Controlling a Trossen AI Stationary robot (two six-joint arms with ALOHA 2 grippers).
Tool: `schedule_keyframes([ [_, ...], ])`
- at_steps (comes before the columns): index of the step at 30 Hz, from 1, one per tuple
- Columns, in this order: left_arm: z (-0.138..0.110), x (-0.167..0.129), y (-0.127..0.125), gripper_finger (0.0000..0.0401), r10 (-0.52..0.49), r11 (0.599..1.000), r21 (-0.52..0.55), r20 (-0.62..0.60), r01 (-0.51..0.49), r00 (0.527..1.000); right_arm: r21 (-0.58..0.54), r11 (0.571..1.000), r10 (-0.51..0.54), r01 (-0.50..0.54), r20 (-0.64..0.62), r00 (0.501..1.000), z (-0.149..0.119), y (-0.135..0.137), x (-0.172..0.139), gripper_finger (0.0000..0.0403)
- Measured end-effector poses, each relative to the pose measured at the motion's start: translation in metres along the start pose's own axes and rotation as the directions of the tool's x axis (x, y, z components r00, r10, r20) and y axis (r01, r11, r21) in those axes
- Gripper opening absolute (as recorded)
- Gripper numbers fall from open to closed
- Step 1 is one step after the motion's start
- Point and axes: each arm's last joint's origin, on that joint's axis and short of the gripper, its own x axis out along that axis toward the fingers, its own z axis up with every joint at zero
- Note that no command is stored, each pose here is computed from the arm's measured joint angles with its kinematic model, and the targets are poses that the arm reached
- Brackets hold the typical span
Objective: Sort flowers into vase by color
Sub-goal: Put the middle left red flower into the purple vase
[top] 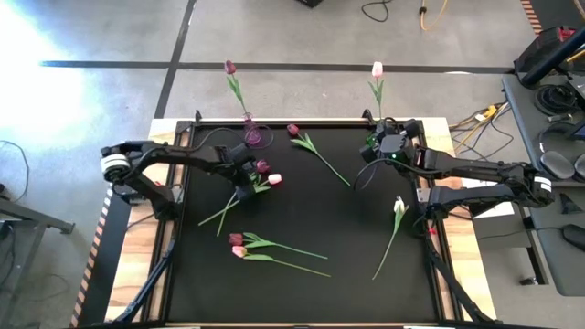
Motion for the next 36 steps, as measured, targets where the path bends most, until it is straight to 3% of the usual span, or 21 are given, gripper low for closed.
schedule_keyframes([
  [4,0.001,0.003,0.001,0.0123,0.019,1.000,0.007,-0.033,-0.018,0.999,0.000,1.000,0.000,0.000,0.000,1.000,0.000,0.000,0.000,0.0013],
  [10,0.002,-0.007,0.002,0.0022,0.071,0.997,0.042,-0.017,-0.070,0.997,-0.001,1.000,0.000,0.000,0.000,1.000,0.000,0.000,0.000,0.0013],
  [16,0.023,-0.052,0.003,0.0009,0.135,0.989,0.028,0.200,-0.144,0.970,-0.002,1.000,0.002,-0.002,0.000,1.000,0.000,0.000,0.000,0.0013],
  [18,0.029,-0.068,0.003,0.0004,0.163,0.985,0.007,0.303,-0.173,0.939,-0.001,1.000,0.002,-0.002,0.000,1.000,0.000,0.000,0.000,0.0013],
  [23,0.037,-0.106,0.007,0.0001,0.253,0.964,-0.086,0.585,-0.251,0.770,0.005,1.000,0.002,-0.002,0.000,1.000,0.000,0.000,0.000,0.0013],
  [28,0.037,-0.133,0.011,0.0001,0.341,0.929,-0.199,0.789,-0.312,0.511,0.004,1.000,0.008,-0.008,0.003,1.000,0.000,0.001,-0.001,0.0013],
  [32,0.036,-0.151,0.017,0.0001,0.385,0.900,-0.262,0.853,-0.349,0.352,0.002,1.000,0.011,-0.011,0.005,1.000,0.000,0.002,-0.002,0.0013],
  [36,0.038,-0.170,0.028,0.0000,0.431,0.865,-0.303,0.857,-0.400,0.283,0.005,1.000,0.011,-0.011,0.007,1.000,0.000,0.002,-0.002,0.0013],
])
